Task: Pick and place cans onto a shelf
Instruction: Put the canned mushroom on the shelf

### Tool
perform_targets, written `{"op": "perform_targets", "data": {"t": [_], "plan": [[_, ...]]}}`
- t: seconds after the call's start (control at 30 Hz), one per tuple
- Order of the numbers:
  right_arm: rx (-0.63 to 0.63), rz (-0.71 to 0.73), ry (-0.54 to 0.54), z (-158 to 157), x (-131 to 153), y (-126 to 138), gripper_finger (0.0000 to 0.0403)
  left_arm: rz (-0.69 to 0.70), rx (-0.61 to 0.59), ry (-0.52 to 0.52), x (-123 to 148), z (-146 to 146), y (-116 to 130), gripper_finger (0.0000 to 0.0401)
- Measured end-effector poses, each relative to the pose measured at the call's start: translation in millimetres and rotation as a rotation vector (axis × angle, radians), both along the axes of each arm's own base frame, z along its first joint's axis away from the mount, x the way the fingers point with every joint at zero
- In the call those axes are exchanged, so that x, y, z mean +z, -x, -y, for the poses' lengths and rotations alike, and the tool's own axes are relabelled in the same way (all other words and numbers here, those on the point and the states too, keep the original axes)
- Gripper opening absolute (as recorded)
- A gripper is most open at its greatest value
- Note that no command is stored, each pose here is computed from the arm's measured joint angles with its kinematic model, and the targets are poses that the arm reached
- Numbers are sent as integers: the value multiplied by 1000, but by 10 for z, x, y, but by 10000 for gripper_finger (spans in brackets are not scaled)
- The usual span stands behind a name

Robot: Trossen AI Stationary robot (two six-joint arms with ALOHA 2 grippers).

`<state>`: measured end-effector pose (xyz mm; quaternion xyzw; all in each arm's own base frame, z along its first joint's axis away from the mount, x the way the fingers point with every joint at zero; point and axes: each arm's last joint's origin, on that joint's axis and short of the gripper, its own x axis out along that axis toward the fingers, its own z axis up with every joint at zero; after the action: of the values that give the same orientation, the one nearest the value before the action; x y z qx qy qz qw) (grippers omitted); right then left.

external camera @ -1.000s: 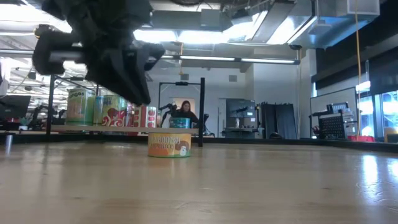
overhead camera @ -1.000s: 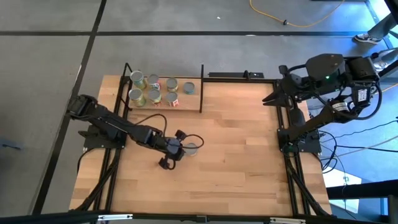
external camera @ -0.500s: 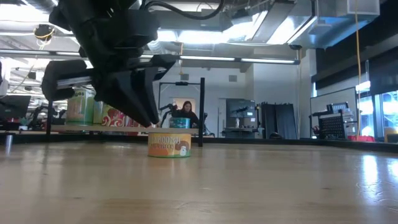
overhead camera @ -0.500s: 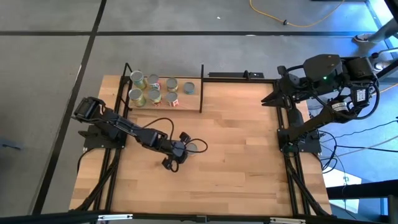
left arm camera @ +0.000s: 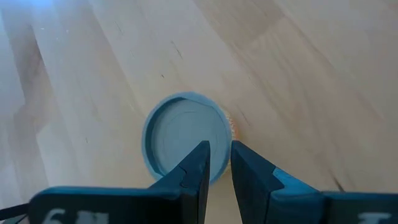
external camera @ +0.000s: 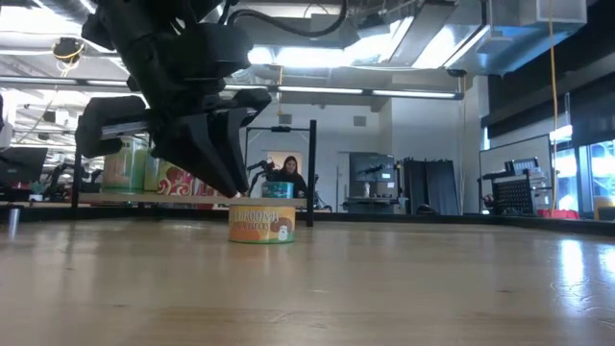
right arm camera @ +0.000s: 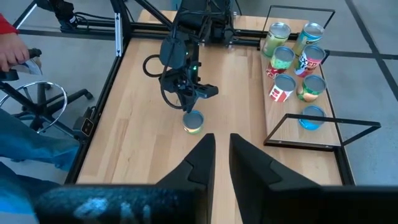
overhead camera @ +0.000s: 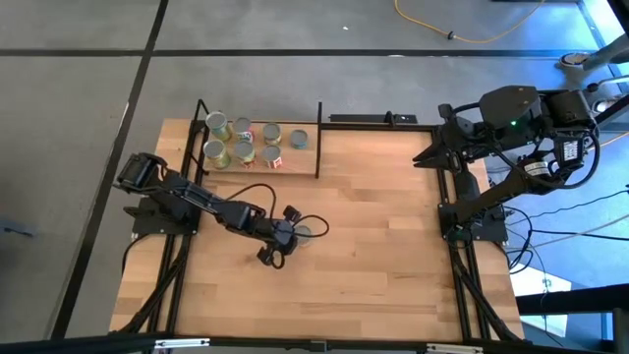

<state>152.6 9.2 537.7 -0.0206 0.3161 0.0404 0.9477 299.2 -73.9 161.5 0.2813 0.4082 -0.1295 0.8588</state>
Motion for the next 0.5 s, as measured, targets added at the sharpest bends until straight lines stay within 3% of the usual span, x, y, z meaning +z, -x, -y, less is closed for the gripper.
{"op": "perform_targets", "data": {"t": [0.5], "plan": [[1,0,0,0,0,-1,49,-67,5,-16,-185,-11,-34,59]]}}
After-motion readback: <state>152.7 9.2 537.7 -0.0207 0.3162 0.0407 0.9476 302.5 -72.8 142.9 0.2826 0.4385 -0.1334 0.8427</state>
